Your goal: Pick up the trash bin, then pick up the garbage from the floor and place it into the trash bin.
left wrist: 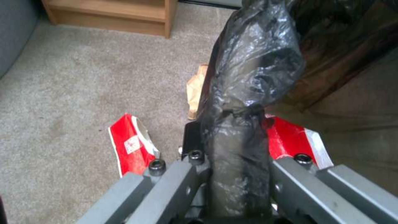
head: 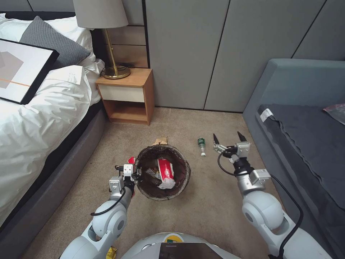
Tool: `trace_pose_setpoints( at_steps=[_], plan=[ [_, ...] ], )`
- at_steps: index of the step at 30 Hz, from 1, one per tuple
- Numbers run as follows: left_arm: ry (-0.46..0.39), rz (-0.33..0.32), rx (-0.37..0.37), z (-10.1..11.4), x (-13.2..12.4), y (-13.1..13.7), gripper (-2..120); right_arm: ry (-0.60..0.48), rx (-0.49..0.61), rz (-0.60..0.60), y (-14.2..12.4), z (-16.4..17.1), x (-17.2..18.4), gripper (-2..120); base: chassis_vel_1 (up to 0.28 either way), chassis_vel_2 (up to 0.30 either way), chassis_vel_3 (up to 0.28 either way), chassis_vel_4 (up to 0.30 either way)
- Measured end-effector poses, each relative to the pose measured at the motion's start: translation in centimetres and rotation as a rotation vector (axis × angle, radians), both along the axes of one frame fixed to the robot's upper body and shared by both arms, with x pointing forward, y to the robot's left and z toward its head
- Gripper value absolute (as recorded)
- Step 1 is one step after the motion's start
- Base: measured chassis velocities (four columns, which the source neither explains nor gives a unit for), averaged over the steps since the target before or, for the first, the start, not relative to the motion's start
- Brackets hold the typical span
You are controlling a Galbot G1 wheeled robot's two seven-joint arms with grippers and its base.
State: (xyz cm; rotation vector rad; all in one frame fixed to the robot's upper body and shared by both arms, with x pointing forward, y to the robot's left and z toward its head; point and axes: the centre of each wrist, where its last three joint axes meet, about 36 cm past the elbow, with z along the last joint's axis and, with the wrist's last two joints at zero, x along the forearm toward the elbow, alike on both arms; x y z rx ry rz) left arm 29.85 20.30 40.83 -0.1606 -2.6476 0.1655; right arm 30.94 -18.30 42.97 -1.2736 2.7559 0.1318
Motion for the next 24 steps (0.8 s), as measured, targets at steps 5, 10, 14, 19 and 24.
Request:
trace_pose_setpoints(
  at_steps=[5, 10, 14, 19, 24],
  plan=[
    [-0.003, 0.004, 0.002, 0.1, 0.0, 0.1, 3, 0.023, -0.018, 0.032, 0.6, -1.1, -0.8, 100, 0.0, 0.0, 0.0, 0.0],
    [-0.005, 0.008, -0.001, 0.2, 0.0, 0.1, 3, 0.037, -0.028, 0.036, 0.9, -2.0, -0.7, 100, 0.0, 0.0, 0.0, 0.0],
    [-0.011, 0.008, -0.006, 0.3, 0.0, 0.0, 3, 0.057, -0.055, 0.03, 1.0, -3.5, -0.6, 100, 0.0, 0.0, 0.0, 0.0],
    [-0.013, 0.008, -0.009, 0.4, -0.1, -0.1, 3, 0.061, -0.082, 0.001, 1.0, -4.7, -0.2, 100, 0.0, 0.0, 0.0, 0.0],
    [-0.014, 0.009, -0.01, 0.4, 0.0, -0.1, 3, 0.063, -0.081, -0.002, 1.1, -4.7, -0.4, 100, 0.0, 0.0, 0.0, 0.0]
  ],
)
